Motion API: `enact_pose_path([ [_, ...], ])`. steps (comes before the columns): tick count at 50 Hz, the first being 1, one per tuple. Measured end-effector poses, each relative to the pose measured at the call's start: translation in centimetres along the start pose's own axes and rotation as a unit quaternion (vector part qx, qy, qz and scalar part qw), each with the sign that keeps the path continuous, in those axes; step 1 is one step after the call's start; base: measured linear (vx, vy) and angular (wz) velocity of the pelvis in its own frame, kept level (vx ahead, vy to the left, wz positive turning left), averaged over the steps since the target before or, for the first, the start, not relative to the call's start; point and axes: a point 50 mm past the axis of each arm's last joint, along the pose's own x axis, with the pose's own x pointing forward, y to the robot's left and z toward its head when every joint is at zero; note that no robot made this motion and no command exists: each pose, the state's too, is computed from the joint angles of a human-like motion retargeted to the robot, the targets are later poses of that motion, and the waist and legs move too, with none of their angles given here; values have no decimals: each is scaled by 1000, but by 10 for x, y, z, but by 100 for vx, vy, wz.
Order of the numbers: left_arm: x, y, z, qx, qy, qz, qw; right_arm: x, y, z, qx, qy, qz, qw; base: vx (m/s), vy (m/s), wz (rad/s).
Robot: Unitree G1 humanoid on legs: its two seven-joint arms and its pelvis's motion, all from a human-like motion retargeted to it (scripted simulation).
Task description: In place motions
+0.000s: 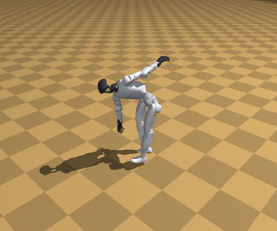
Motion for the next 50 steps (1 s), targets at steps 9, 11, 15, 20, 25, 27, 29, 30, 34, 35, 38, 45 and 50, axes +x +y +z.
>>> enact_pose_path([
  [9,-25,6,79,-85,-104,18,991,2,-20,76,16,-91,2,996,8,-32,51],
  [11,-29,9,90,-113,-124,26,986,0,-13,92,1,-109,13,994,7,-8,41],
  [15,-35,11,104,-140,-155,40,977,-4,5,115,-5,-134,37,990,3,1,39],
  [20,-42,4,116,-142,-173,26,974,-6,17,124,9,-147,61,987,-2,0,2],
  [25,-46,-5,122,-159,-182,13,970,-5,16,115,6,-138,61,988,-13,7,-38],
  [27,-49,-10,126,-160,-189,7,969,-4,15,109,9,-135,59,989,-23,6,-58],
  [29,-52,-16,130,-163,-203,-1,965,-3,14,102,12,-134,51,990,-29,11,-60],
  [30,-54,-19,133,-167,-215,-7,962,-3,13,98,12,-135,45,990,-31,18,-62],
  [34,-63,-29,147,-197,-271,-34,942,-3,21,67,-28,-127,35,991,-22,27,-60],
  [35,-65,-30,149,-201,-280,-44,938,-4,26,54,-40,-118,39,991,-13,34,-74],
  [38,-67,-32,154,-180,-289,-81,937,-11,54,4,-44,-72,62,995,-7,37,-91],
  [45,-81,-37,174,-66,-331,-154,929,-54,120,-105,9,70,146,987,15,45,-100],
  [50,-96,-37,192,19,-376,-140,916,-85,144,-148,4,136,169,976,43,62,-89],
])
